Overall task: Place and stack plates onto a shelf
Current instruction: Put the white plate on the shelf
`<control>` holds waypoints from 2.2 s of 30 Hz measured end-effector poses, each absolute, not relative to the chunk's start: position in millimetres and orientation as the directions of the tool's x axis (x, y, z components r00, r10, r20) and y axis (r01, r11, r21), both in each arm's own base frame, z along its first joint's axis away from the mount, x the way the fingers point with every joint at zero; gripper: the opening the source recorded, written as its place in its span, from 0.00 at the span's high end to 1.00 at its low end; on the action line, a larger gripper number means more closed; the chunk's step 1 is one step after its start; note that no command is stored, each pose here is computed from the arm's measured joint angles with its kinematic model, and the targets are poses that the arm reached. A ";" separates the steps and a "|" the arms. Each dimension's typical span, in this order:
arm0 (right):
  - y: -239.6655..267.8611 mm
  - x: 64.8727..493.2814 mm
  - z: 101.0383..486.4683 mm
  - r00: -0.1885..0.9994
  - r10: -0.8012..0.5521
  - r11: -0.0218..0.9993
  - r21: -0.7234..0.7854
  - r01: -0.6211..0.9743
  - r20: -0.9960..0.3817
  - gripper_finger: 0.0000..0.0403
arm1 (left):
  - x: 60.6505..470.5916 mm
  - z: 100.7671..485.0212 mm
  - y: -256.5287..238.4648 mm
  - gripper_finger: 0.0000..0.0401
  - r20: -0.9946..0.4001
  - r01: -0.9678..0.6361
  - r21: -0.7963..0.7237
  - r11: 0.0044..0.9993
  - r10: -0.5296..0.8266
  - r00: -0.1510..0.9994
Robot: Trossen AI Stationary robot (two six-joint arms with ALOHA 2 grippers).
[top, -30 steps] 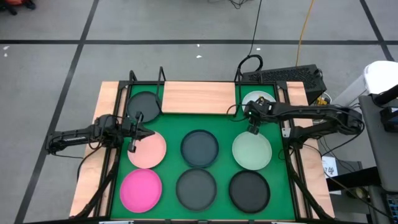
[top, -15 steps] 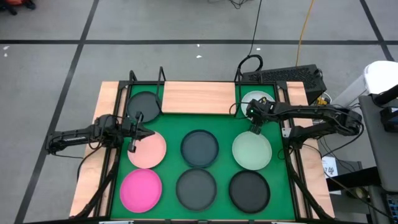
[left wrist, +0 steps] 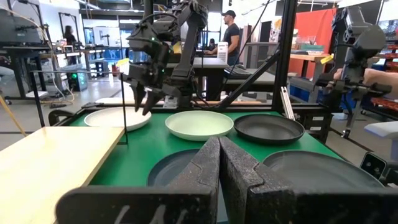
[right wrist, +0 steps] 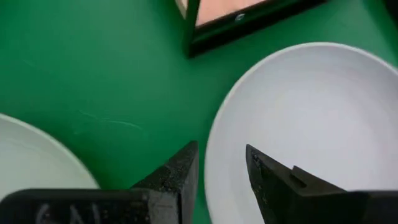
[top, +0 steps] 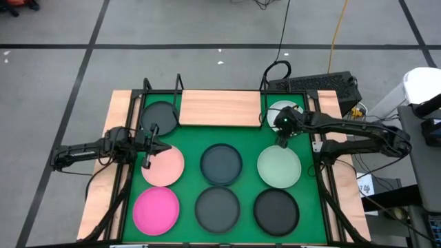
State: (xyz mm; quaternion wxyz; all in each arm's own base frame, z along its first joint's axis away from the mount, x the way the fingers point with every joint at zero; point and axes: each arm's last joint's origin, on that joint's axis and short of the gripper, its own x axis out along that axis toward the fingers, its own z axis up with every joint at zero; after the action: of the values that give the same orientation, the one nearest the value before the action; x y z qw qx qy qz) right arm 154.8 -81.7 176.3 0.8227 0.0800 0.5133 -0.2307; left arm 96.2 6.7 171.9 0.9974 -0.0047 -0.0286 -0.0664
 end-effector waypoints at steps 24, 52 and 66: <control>-85.1 153.2 142.2 0.230 -0.377 0.822 -0.210 0.529 -0.897 0.98 | 96.2 172.0 6.8 0.98 0.058 0.132 -0.006 0.991 -0.132 0.990; -99.1 252.6 304.6 0.695 -0.538 0.841 -0.355 0.408 -0.476 1.00 | 96.2 172.0 6.7 0.98 0.058 0.133 -0.006 0.991 -0.133 0.989; -112.6 310.3 234.8 0.646 -0.410 0.909 -0.345 0.234 -0.644 1.00 | 96.2 172.0 6.7 0.98 0.058 0.133 -0.006 0.991 -0.132 0.990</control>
State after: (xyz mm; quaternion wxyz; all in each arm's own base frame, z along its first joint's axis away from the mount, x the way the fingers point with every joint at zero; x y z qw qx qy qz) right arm 310.3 -112.6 234.8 0.8997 -0.1159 0.3808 -0.1789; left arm 96.2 6.7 172.0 0.9974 -0.0048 -0.0287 -0.0665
